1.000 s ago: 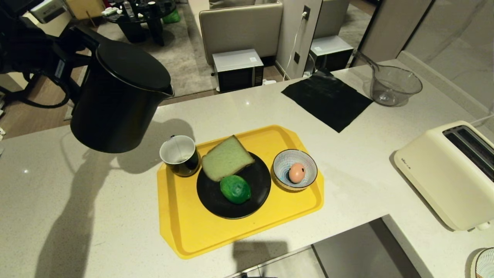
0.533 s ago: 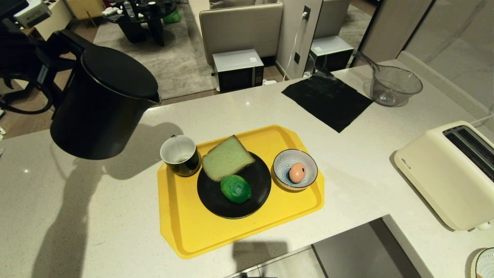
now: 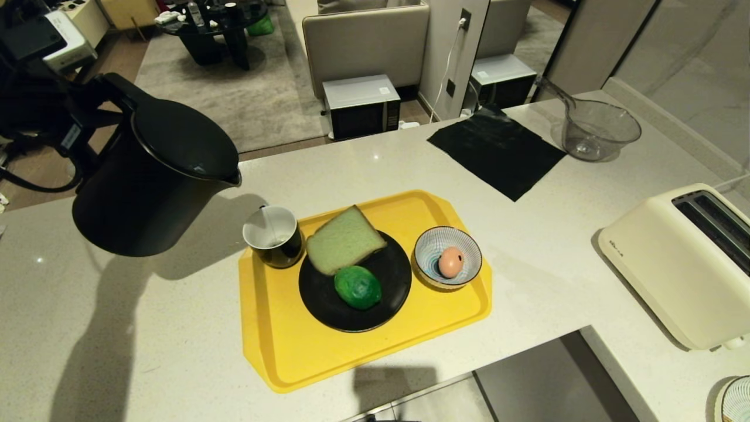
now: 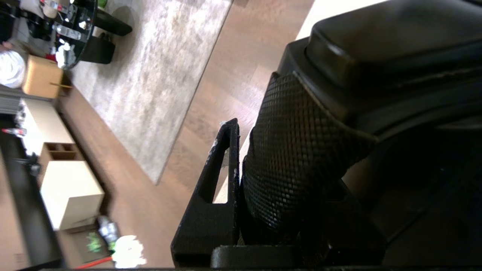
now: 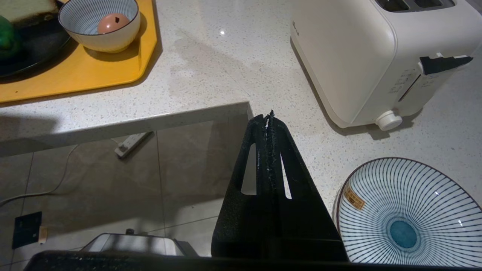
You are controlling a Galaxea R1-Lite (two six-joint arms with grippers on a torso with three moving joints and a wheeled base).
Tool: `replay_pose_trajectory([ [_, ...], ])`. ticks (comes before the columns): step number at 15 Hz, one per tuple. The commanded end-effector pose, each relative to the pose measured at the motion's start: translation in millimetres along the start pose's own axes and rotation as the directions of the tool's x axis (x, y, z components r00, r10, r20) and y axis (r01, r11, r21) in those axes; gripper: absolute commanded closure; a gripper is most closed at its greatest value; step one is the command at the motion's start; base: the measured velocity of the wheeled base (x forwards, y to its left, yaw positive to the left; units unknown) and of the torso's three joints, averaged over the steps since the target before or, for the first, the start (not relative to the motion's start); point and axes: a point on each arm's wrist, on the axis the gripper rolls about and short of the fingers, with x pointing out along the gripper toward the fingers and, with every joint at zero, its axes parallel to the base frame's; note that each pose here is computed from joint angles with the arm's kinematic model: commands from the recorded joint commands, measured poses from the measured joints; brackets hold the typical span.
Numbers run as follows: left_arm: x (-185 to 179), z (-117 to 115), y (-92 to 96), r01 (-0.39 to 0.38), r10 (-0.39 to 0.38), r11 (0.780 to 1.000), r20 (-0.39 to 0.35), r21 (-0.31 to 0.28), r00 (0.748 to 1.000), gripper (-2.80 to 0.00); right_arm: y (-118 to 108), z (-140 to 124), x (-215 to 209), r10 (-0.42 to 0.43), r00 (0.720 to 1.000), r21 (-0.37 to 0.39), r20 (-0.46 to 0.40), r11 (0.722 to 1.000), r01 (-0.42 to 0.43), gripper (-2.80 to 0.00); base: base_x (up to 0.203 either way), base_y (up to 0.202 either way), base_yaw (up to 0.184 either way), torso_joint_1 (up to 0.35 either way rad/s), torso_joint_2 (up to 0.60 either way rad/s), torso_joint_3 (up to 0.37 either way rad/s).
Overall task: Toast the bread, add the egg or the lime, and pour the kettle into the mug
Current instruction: Pour water into a cup
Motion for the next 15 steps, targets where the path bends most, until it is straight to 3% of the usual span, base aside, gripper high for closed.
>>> replay_pose_trajectory([
  [1, 3.9, -9.0, -2.8, 0.017, -0.016, 1.0, -0.026, 0.02, 1.0, 0.0, 0.1, -7.7, 1.7, 0.0, 1.0, 0.0, -0.027, 1.0, 0.0, 0.0, 0.0, 0.0, 0.0, 0.0, 0.0, 0.0],
  [12, 16.0, -15.7, -3.8, 0.032, -0.028, 0.994, -0.045, 0.108, 0.999, 0.0, 0.1, -7.8, 1.6, 0.0, 1.0, 0.001, -0.027, 1.0, 0.0, 0.0, 0.0, 0.0, 0.0, 0.0, 0.0, 0.0],
  [15, 23.7, -16.0, 0.9, 0.027, -0.021, 0.987, -0.042, 0.158, 0.999, 0.0, 0.1, -7.8, 1.6, 0.001, 1.0, 0.001, -0.027, 1.0, -0.001, 0.0, 0.0, 0.0, 0.0, 0.0, 0.0, 0.0],
])
